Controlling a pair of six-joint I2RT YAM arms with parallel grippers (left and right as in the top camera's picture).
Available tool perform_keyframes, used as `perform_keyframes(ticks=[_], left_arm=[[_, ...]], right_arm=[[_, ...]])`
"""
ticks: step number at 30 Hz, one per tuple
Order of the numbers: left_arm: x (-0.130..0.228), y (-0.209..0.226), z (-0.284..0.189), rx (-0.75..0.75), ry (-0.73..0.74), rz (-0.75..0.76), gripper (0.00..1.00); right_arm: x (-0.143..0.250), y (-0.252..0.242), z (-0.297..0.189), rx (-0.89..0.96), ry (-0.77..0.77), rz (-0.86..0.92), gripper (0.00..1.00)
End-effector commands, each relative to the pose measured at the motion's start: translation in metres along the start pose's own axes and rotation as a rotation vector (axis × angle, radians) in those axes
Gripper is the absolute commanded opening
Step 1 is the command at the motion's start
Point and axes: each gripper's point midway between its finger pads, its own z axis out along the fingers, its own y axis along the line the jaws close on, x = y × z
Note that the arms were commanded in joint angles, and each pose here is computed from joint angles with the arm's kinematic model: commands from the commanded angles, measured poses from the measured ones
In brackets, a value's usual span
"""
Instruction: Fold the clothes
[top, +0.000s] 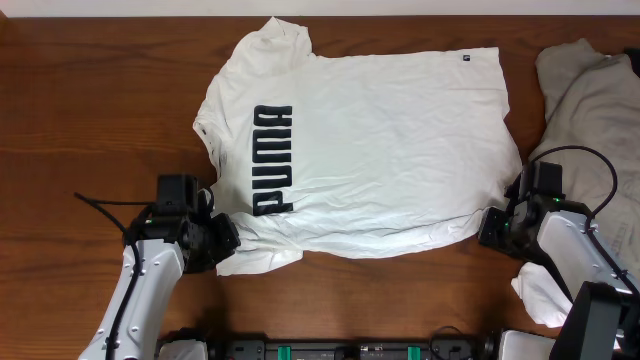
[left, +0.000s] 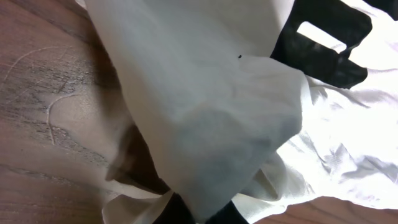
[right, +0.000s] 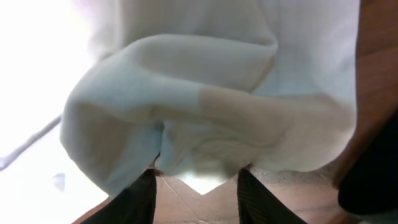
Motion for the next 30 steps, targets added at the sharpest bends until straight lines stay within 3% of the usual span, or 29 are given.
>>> perform_keyframes(ticks=[1, 12, 14, 19, 30], left_arm=[[-0.008, -0.002, -0.006, 0.0, -0.031, -0.007, 0.06], [-0.008, -0.002, -0.006, 0.0, -0.031, -0.007, 0.06], [-0.008, -0.002, -0.006, 0.0, -0.031, -0.007, 0.06], [-0.008, -0.002, -0.006, 0.0, -0.031, -0.007, 0.06], [-0.004, -0.007, -0.013, 0.018, -0.017, -0.008, 0.06]], right_arm=[[0.002, -0.003, 0.002, 0.012, 0.003, -0.011, 0.41], [0.005, -0.006, 0.012, 0.016, -0.016, -0.011, 0.41], [0.006, -0.006, 0.013, 0.016, -0.015, -0.012, 0.34], [0.006, -0.006, 0.013, 0.016, -0.015, -0.01, 0.03], [0.004, -0.001, -0.013, 0.003, -0.005, 0.019, 0.02]])
